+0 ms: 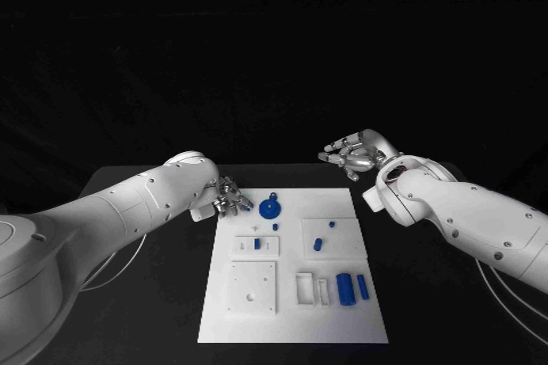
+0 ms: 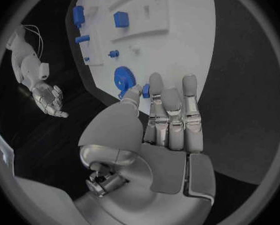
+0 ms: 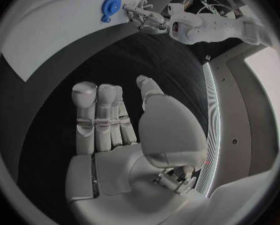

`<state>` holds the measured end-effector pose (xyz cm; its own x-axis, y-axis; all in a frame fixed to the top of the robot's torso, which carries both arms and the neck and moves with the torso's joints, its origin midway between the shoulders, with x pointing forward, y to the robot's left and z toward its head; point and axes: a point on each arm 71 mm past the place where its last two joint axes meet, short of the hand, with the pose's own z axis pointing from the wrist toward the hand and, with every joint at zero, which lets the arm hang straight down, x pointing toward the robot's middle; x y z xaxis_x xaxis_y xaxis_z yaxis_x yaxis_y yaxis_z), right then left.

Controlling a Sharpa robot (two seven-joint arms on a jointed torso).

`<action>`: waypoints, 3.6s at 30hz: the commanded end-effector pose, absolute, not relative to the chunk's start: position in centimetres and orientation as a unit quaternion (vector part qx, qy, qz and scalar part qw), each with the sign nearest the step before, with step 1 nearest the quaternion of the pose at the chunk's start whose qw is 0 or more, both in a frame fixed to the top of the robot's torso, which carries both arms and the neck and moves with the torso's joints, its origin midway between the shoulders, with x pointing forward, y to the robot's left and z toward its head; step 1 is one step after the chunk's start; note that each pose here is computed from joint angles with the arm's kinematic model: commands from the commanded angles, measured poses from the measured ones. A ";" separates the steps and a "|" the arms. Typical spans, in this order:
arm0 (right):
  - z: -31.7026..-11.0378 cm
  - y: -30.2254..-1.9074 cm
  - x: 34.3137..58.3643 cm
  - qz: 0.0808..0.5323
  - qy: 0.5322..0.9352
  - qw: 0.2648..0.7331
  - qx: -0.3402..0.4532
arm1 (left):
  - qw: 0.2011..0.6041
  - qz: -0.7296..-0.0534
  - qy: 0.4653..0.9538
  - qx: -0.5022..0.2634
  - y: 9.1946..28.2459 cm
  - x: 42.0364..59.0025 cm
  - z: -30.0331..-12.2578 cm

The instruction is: Assemble the parts on the task board

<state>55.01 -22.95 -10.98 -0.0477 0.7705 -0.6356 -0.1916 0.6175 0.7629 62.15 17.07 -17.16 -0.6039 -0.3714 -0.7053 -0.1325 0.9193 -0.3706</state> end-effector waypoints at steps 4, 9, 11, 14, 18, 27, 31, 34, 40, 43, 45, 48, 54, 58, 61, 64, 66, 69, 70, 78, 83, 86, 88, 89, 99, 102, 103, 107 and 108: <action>-11.0 -22.8 55.0 0.372 0.625 0.648 0.228 | 0.410 -0.165 0.885 -0.148 16.7 62.0 -17.2; -11.0 -22.9 55.0 0.371 0.626 0.647 0.228 | 0.408 -0.171 0.884 -0.150 16.7 61.9 -17.2; -11.0 -23.0 55.0 0.371 0.626 0.647 0.228 | 0.408 -0.174 0.883 -0.153 16.7 61.8 -17.2; -11.0 -23.1 55.0 0.369 0.626 0.647 0.229 | 0.406 -0.179 0.882 -0.158 16.9 61.6 -17.2; -11.0 -23.4 55.0 0.367 0.627 0.648 0.230 | 0.405 -0.190 0.878 -0.168 17.3 61.1 -17.0; -11.3 -23.8 55.0 0.363 0.629 0.647 0.233 | 0.407 -0.204 0.871 -0.186 17.9 59.5 -16.4; -11.5 -23.9 55.0 0.362 0.631 0.645 0.235 | 0.412 -0.206 0.867 -0.191 18.1 58.5 -16.3; -11.7 -24.0 55.0 0.361 0.633 0.643 0.236 | 0.416 -0.208 0.865 -0.189 18.2 57.4 -16.4; -12.1 -24.2 54.9 0.358 0.636 0.641 0.238 | 0.420 -0.206 0.865 -0.181 18.3 55.4 -17.0; -12.4 -24.3 54.8 0.358 0.637 0.639 0.239 | 0.431 -0.201 0.863 -0.171 18.3 54.3 -17.6; -12.5 -24.3 54.8 0.357 0.638 0.639 0.240 | 0.439 -0.197 0.861 -0.163 18.3 53.8 -17.9; -12.6 -24.3 54.8 0.356 0.639 0.637 0.240 | 0.445 -0.194 0.861 -0.155 18.2 53.3 -18.4; -12.8 -24.3 54.8 0.356 0.641 0.636 0.241 | 0.447 -0.191 0.863 -0.138 17.8 52.5 -19.4; -12.9 -24.3 54.8 0.356 0.641 0.635 0.241 | 0.446 -0.186 0.866 -0.131 17.6 52.4 -19.7; -12.9 -24.2 54.8 0.356 0.641 0.635 0.241 | 0.444 -0.182 0.868 -0.127 17.4 52.4 -20.0; -12.9 -24.2 54.8 0.356 0.641 0.636 0.241 | 0.443 -0.179 0.869 -0.124 17.3 52.3 -20.5; -12.9 -24.2 54.8 0.356 0.641 0.636 0.241 | 0.443 -0.177 0.870 -0.122 17.2 52.3 -20.8; -12.9 -24.2 54.8 0.357 0.641 0.636 0.241 | 0.441 -0.174 0.872 -0.120 17.1 52.2 -21.4; -12.9 -24.2 54.8 0.357 0.641 0.636 0.241 | 0.441 -0.173 0.872 -0.119 17.1 52.2 -21.5; -13.0 -24.2 54.8 0.357 0.641 0.635 0.241 | 0.444 -0.170 0.874 -0.103 16.6 52.1 -22.2; -13.0 -24.2 54.8 0.357 0.642 0.635 0.241 | 0.450 -0.167 0.872 -0.097 16.5 52.3 -22.3; -13.0 -24.2 54.8 0.357 0.642 0.634 0.241 | 0.452 -0.167 0.871 -0.094 16.4 52.3 -22.4; -13.0 -24.1 54.8 0.357 0.642 0.634 0.241 | 0.453 -0.166 0.871 -0.092 16.3 52.3 -22.4; -13.0 -24.1 54.8 0.357 0.642 0.634 0.240 | 0.454 -0.166 0.871 -0.091 16.3 52.3 -22.4; -13.1 -24.1 54.8 0.357 0.644 0.632 0.240 | 0.449 -0.164 0.875 -0.080 16.1 52.3 -22.6; -13.1 -24.1 54.8 0.357 0.644 0.632 0.240 | 0.444 -0.163 0.878 -0.076 16.0 52.3 -22.6; -13.1 -24.1 54.8 0.357 0.645 0.632 0.240 | 0.443 -0.163 0.878 -0.075 16.0 52.3 -22.7; -13.1 -24.1 54.8 0.357 0.645 0.632 0.240 | 0.441 -0.160 0.880 -0.072 15.9 52.3 -22.7; -13.1 -24.1 54.8 0.357 0.645 0.632 0.240 | 0.441 -0.159 0.880 -0.071 15.9 52.3 -22.7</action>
